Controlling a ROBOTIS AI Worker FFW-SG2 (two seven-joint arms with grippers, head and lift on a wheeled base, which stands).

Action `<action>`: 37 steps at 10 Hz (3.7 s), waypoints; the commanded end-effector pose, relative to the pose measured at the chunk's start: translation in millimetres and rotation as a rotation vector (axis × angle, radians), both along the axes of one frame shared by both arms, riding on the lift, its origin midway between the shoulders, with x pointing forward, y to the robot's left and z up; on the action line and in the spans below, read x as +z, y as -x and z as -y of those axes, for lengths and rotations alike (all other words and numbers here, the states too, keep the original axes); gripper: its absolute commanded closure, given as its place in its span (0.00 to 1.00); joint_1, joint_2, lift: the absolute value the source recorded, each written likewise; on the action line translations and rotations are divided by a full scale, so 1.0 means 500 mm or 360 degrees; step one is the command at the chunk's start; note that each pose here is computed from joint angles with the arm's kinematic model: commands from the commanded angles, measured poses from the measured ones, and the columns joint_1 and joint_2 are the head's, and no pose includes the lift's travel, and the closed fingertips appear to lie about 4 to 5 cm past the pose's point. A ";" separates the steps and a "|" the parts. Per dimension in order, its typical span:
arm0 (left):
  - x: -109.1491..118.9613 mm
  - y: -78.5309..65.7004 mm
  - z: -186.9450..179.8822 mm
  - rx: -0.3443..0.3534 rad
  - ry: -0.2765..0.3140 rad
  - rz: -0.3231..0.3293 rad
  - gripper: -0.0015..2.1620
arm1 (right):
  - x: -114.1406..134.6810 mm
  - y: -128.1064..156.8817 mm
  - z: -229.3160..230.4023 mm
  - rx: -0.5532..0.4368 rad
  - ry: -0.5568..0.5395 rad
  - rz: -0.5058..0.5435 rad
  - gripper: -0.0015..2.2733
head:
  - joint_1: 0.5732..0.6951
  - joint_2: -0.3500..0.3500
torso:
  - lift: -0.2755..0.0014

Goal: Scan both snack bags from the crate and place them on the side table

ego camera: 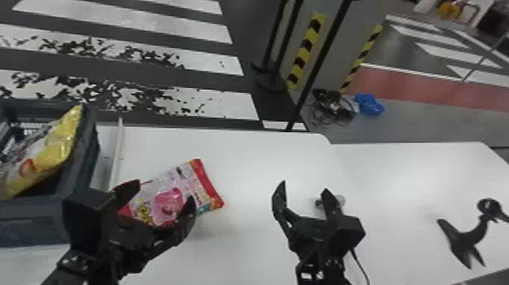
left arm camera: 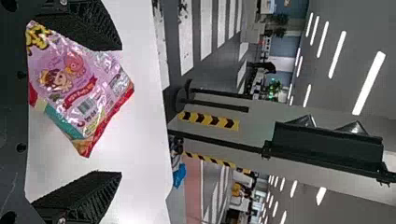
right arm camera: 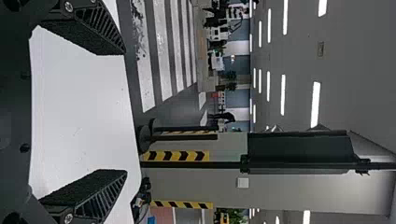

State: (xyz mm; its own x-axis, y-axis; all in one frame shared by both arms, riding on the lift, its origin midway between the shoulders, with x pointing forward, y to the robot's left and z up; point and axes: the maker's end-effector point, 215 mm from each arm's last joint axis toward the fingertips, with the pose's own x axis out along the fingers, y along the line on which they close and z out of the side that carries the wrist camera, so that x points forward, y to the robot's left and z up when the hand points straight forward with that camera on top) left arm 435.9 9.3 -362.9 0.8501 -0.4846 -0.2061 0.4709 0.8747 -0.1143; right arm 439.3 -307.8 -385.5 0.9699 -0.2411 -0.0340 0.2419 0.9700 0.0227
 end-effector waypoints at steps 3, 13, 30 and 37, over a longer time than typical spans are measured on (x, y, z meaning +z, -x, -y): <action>0.090 -0.017 -0.098 0.0186 -0.0112 0.0326 0.02 | 0.002 -0.008 -0.085 0.0174 0.0052 0.0001 0.06 | 1.00 0.04 | 0.65; 0.097 0.000 -0.324 0.0467 -0.0117 0.0377 0.02 | -0.092 -0.039 -0.411 0.0940 0.0050 -0.0324 0.99 | 1.00 0.53 | 0.65; 0.076 0.014 -0.369 0.0518 -0.0105 0.0335 0.03 | -0.219 -0.190 -0.522 0.1259 0.0105 -0.0649 0.99 | 1.00 0.78 | 0.65; 0.067 0.016 -0.364 0.0504 -0.0088 0.0324 0.03 | -0.258 -0.213 -0.348 0.1028 0.0142 -0.0749 0.99 | 1.00 0.64 | 0.65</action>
State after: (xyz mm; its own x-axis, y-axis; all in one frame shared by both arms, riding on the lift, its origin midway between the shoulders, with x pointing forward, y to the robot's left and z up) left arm 427.8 191.1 -329.0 0.9820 -0.1855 -0.0363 0.1859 0.9826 0.0061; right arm 545.5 -125.6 -512.5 0.8050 0.3536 -0.4764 -0.4126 0.9107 -0.0213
